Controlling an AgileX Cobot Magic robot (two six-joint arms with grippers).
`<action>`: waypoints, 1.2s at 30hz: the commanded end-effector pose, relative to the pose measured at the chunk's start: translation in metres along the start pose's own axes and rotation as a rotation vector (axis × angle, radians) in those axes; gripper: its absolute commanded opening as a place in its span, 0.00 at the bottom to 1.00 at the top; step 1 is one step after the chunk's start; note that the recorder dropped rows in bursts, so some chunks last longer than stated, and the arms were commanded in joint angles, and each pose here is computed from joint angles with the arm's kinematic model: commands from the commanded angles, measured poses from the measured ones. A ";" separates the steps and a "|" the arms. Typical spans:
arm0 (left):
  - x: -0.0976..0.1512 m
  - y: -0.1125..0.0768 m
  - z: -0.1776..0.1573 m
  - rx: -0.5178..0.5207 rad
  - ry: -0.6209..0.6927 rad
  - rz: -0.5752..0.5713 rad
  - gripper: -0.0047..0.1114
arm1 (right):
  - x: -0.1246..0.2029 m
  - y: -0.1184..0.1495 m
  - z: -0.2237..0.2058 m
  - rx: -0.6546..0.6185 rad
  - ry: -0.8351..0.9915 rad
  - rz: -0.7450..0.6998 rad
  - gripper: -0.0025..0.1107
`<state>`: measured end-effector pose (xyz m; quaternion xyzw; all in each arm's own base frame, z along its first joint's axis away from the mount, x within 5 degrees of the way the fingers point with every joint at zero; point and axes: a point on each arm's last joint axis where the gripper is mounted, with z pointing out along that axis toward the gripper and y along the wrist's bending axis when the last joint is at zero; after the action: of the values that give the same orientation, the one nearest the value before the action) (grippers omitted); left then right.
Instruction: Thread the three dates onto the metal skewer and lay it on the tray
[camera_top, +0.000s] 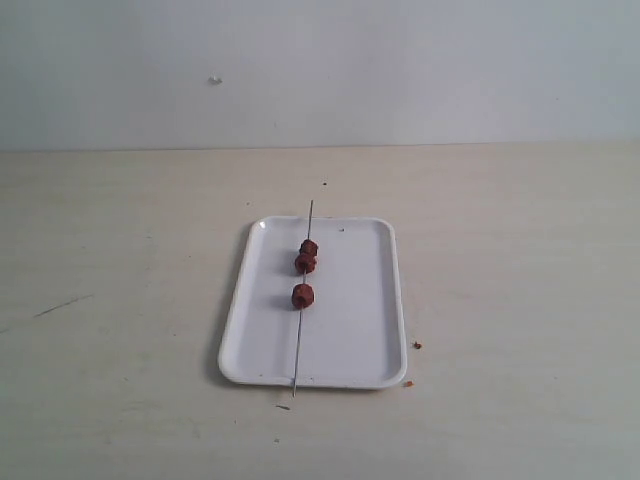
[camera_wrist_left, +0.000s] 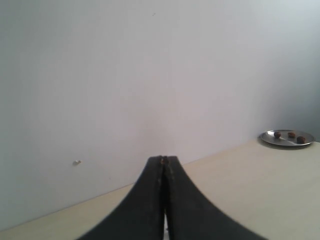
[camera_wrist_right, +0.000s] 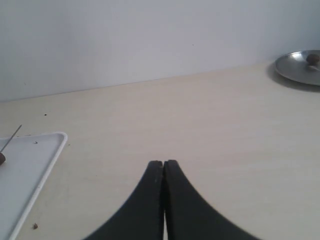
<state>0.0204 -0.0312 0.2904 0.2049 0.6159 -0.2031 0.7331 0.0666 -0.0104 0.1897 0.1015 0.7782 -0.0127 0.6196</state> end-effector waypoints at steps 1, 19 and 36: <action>0.002 0.000 0.000 -0.005 0.004 0.027 0.04 | 0.001 0.000 0.000 0.004 -0.006 0.001 0.02; 0.088 0.039 -0.001 -0.554 0.241 -0.020 0.04 | 0.001 0.000 0.000 0.004 -0.006 0.001 0.02; 0.112 0.042 -0.010 -0.626 0.470 0.026 0.04 | 0.001 0.000 0.000 0.004 -0.006 0.001 0.02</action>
<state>0.0530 0.0036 0.1812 0.0240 0.7983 0.0563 0.5991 0.0666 -0.0103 0.1897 0.1023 0.7781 -0.0118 0.6196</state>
